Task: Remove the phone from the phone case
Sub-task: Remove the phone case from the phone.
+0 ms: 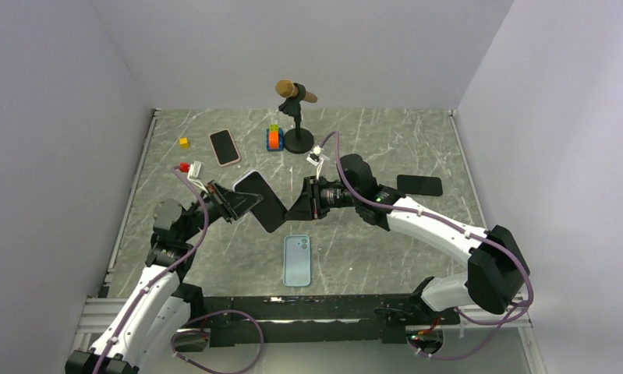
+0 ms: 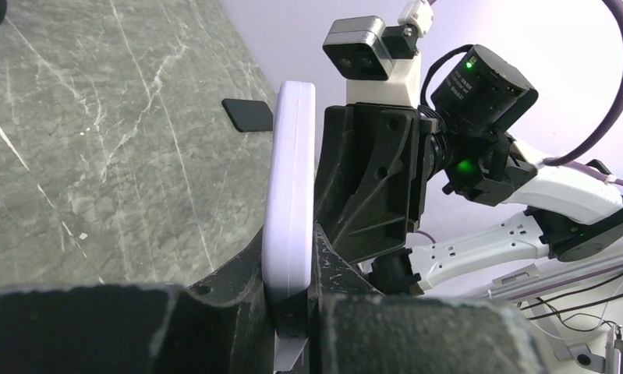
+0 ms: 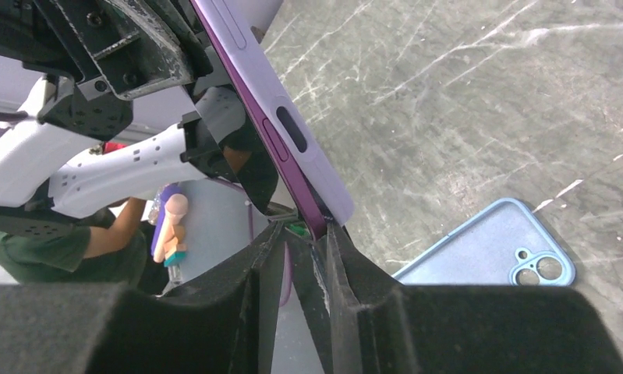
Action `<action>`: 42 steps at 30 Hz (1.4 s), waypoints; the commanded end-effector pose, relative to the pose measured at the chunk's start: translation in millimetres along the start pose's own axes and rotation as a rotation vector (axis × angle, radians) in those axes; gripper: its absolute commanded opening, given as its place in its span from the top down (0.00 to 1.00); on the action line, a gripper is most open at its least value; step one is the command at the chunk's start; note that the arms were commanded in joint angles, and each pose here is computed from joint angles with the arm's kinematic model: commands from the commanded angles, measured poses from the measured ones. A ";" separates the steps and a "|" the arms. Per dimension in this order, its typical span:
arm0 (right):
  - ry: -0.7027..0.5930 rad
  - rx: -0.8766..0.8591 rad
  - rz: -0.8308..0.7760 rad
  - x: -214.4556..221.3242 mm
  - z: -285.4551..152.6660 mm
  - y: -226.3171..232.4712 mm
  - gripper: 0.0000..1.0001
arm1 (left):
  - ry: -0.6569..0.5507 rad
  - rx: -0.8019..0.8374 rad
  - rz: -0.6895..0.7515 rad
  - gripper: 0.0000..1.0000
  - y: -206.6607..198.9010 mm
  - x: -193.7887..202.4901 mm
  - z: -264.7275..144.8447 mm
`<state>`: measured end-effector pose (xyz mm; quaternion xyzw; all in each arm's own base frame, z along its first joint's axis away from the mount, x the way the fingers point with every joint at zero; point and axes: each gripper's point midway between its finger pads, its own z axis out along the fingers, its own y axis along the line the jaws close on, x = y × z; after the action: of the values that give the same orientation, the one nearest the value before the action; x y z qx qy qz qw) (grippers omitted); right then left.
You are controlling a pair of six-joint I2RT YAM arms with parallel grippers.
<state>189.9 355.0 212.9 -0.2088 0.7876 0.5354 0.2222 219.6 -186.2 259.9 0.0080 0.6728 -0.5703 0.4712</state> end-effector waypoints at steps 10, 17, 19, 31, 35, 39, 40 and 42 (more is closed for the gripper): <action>-0.047 -0.165 -0.092 -18.2 6.7 27.6 0.62 | 0.115 0.255 -0.031 1.00 -46.1 4.2 5.6; -0.001 -0.301 -0.143 -22.4 10.6 50.1 0.74 | 0.204 0.285 -0.037 1.00 -51.0 19.9 11.6; -0.006 -0.316 -0.132 -23.1 10.4 52.2 0.76 | 0.200 0.291 -0.039 1.00 -51.9 20.5 11.8; -0.035 -0.376 -0.080 -22.4 -1.2 63.5 0.80 | 0.223 0.305 -0.011 1.00 -55.2 20.6 12.6; -0.033 -0.380 -0.066 -21.8 -0.4 62.7 0.87 | 0.220 0.293 0.023 1.00 -56.1 21.4 9.5; -0.056 -0.392 -0.048 -20.8 -4.2 62.9 0.79 | 0.218 0.295 0.051 1.00 -59.2 21.4 6.0; -0.056 -0.395 -0.043 -19.3 -4.3 63.4 0.76 | 0.223 0.297 0.051 1.00 -59.7 22.1 5.5; -0.056 -0.409 -0.040 -18.5 -5.2 65.3 0.75 | 0.225 0.302 0.049 1.00 -60.3 22.8 5.0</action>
<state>157.3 366.5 234.3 -0.2619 0.6925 0.6574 0.1404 200.1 -214.0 274.4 0.0832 0.6517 -0.6385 0.4009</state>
